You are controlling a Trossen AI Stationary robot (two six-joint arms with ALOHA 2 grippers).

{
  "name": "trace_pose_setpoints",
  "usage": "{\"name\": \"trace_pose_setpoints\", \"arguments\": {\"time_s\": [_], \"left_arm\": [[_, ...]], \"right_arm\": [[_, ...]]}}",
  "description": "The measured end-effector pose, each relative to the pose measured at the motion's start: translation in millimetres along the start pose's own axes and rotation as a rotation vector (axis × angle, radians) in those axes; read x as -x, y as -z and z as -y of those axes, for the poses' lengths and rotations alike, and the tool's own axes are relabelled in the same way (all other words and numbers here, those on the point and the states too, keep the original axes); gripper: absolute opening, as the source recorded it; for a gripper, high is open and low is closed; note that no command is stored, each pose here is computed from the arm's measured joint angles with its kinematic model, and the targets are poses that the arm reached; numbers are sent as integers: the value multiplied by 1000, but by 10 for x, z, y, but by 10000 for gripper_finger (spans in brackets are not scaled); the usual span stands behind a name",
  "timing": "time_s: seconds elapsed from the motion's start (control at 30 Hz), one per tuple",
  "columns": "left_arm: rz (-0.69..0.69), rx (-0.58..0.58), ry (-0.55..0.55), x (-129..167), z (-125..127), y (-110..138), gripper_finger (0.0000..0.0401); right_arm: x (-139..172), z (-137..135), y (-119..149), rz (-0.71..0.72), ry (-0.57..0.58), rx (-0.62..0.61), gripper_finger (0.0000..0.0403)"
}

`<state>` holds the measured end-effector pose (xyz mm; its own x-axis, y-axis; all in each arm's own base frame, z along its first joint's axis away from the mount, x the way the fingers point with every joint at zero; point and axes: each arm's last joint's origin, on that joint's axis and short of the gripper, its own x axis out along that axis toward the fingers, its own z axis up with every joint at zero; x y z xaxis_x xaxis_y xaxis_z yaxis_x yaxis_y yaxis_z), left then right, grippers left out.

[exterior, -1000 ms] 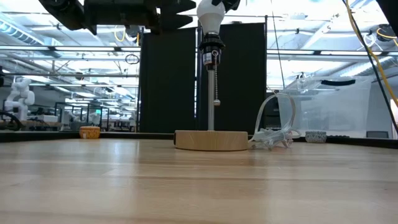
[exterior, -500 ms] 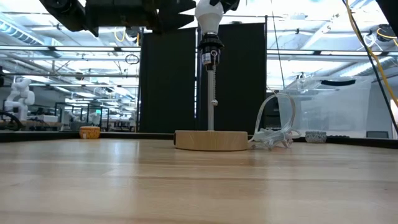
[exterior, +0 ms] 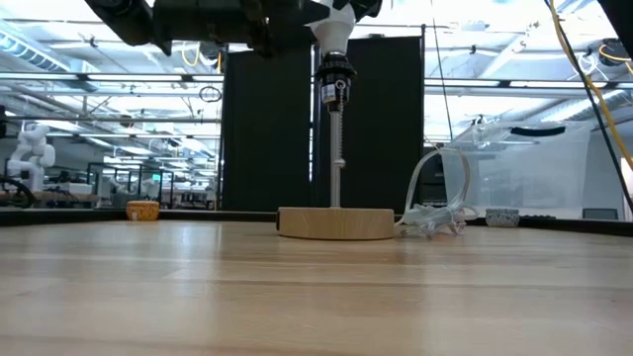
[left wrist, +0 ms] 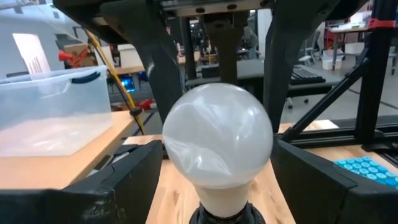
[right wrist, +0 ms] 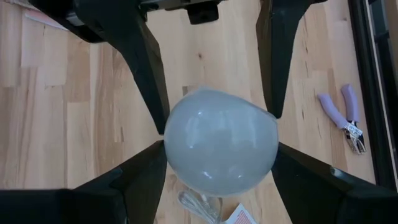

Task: Screw lightbulb
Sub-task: Insert the light bulb on the brown lamp

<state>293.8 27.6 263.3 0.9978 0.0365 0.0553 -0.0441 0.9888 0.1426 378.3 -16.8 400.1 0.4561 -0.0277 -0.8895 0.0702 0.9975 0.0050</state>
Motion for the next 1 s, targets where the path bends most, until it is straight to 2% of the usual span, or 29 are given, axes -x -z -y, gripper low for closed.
{"name": "trace_pose_setpoints", "arguments": {"time_s": [0.43, 1.0], "left_arm": [[-22, 19, -48, 3, -58, 17, 300], [-32, 29, -73, 12, -152, 37, 300]], "right_arm": [[0, 0, 11, -11, 4, -27, 267], [3, -5, 20, -18, 11, -193, 267]]}}
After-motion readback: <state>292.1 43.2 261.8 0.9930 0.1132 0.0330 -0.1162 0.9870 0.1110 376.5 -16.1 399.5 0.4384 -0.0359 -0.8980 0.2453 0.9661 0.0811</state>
